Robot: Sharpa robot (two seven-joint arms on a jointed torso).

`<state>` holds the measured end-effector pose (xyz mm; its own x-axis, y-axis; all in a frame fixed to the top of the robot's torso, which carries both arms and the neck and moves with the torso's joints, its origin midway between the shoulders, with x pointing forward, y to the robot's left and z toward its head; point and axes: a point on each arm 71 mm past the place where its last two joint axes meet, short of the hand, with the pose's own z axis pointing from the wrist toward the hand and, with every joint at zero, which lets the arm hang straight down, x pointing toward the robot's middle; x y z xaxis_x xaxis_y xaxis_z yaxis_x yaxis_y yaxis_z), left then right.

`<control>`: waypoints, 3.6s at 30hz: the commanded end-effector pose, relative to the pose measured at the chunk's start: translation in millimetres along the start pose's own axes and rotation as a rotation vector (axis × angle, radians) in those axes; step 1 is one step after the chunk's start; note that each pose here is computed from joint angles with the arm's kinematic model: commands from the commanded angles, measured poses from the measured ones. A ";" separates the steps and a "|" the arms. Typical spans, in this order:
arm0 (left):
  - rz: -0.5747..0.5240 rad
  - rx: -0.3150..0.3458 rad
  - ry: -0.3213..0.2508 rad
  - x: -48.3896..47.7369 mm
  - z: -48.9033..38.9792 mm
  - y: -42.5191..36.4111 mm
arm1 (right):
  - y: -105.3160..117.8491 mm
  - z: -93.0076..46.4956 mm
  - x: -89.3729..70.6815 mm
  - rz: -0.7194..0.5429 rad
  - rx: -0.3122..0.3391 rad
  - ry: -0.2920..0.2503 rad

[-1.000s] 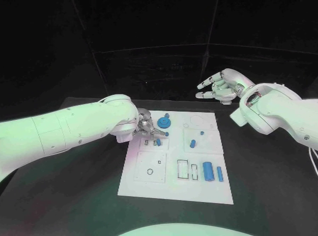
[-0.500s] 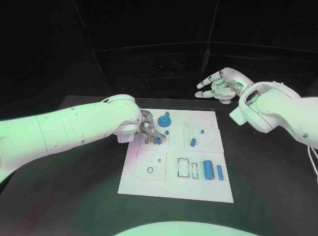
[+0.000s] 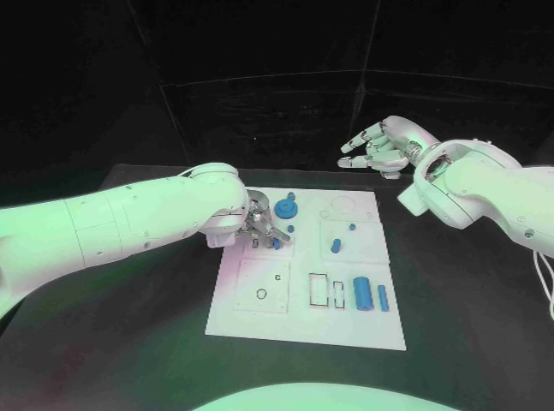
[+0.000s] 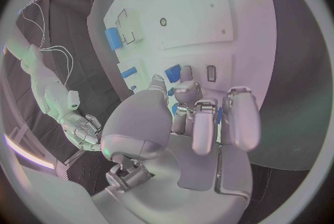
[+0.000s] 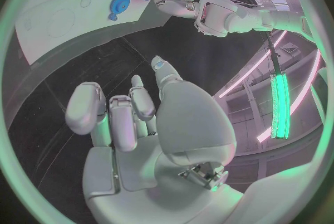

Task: Assemble the parts on the task board

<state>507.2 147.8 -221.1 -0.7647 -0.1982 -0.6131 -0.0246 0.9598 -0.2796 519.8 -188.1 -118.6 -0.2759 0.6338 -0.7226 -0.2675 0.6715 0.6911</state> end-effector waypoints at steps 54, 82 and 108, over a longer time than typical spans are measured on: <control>-0.125 0.088 -0.112 -9.2 -6.8 6.5 | -0.1 5.3 2.6 -0.021 0.006 0.029; -0.071 0.036 -0.099 5.9 -7.1 21.1 | -0.3 5.7 3.4 -0.023 0.005 0.036; -0.039 -0.004 -0.061 10.1 -3.7 23.2 | 1.4 6.3 5.8 -0.027 -0.004 0.054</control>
<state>497.7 168.2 -228.9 -0.7047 -0.2782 -0.6527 -0.0624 0.9407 -0.3335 523.8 -182.3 -123.4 -0.3140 0.6004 -0.7354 -0.2656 0.6881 0.6752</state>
